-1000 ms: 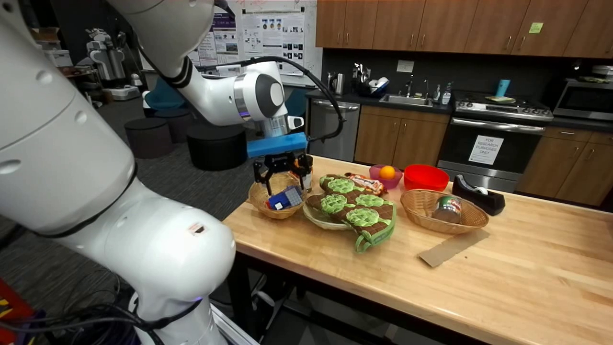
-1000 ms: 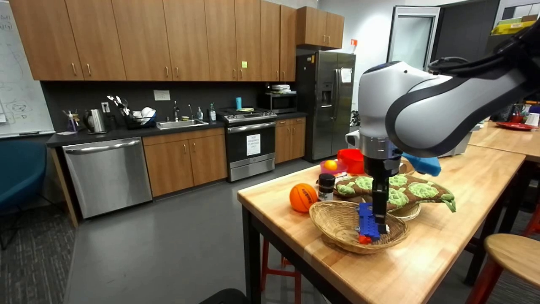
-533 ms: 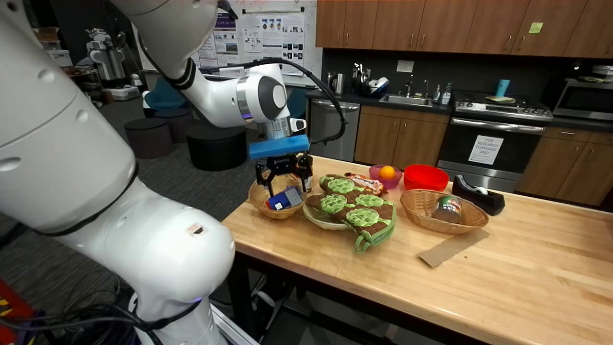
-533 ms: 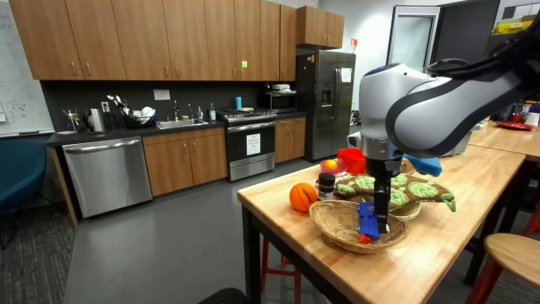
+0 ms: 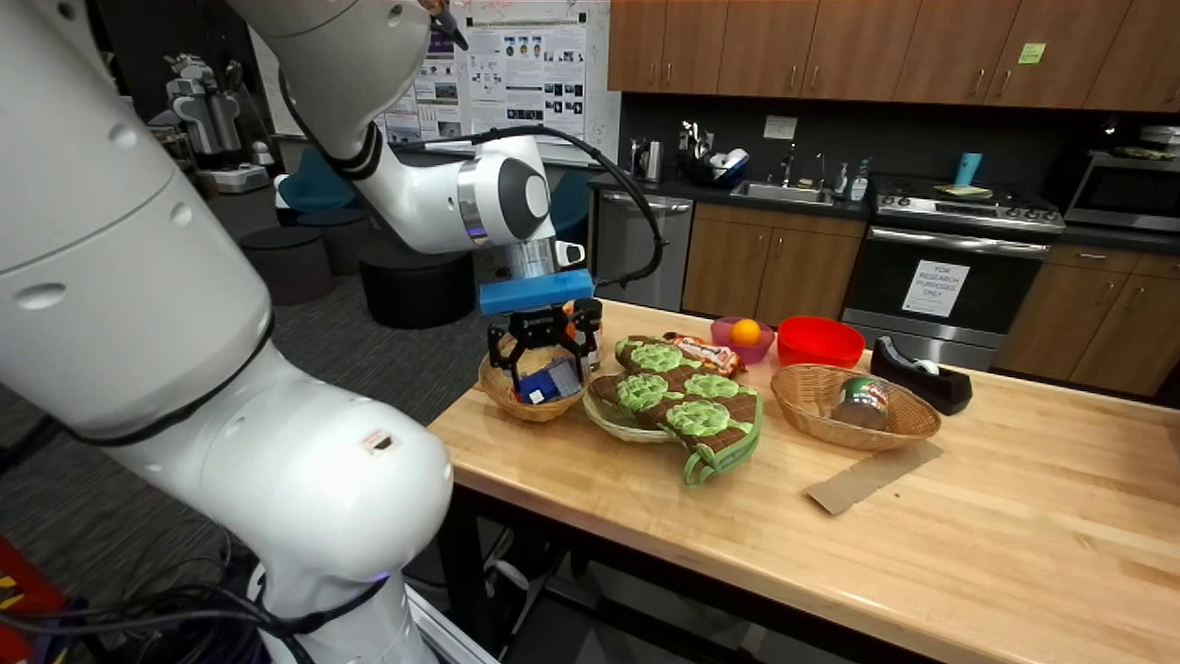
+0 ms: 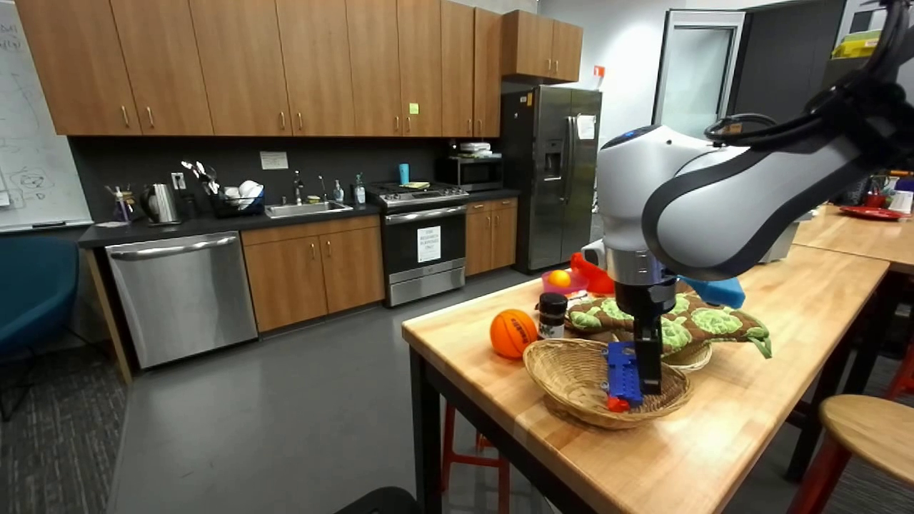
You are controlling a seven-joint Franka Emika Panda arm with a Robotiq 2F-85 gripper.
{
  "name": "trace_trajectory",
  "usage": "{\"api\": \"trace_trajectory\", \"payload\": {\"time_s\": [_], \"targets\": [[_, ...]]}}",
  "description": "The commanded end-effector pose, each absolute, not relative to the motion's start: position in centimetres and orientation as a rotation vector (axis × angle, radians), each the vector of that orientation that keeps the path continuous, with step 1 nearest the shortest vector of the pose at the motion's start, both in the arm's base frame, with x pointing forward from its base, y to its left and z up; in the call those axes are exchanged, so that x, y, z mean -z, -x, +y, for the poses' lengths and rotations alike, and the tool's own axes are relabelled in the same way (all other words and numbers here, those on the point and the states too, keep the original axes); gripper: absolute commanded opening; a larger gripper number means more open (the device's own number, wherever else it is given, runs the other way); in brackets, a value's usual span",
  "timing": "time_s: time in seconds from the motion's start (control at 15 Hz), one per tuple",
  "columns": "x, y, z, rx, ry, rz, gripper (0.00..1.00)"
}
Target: Put the blue object directly on the counter
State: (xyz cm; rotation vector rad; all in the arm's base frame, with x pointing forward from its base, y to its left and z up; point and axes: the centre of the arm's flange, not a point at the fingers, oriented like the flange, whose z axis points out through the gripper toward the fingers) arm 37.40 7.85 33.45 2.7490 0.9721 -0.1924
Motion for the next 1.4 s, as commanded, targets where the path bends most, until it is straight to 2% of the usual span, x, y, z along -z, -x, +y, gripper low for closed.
{"api": "trace_trajectory", "payload": {"time_s": [0.0, 0.8, 1.33], "targets": [[-33.4, -38.3, 8.7, 0.273, -2.668, 1.045, 1.00], [-34.9, -39.8, 12.9, 0.257, -2.494, 1.172, 1.00], [-35.3, -40.9, 11.0, 0.228, -2.498, 1.106, 1.00]]}}
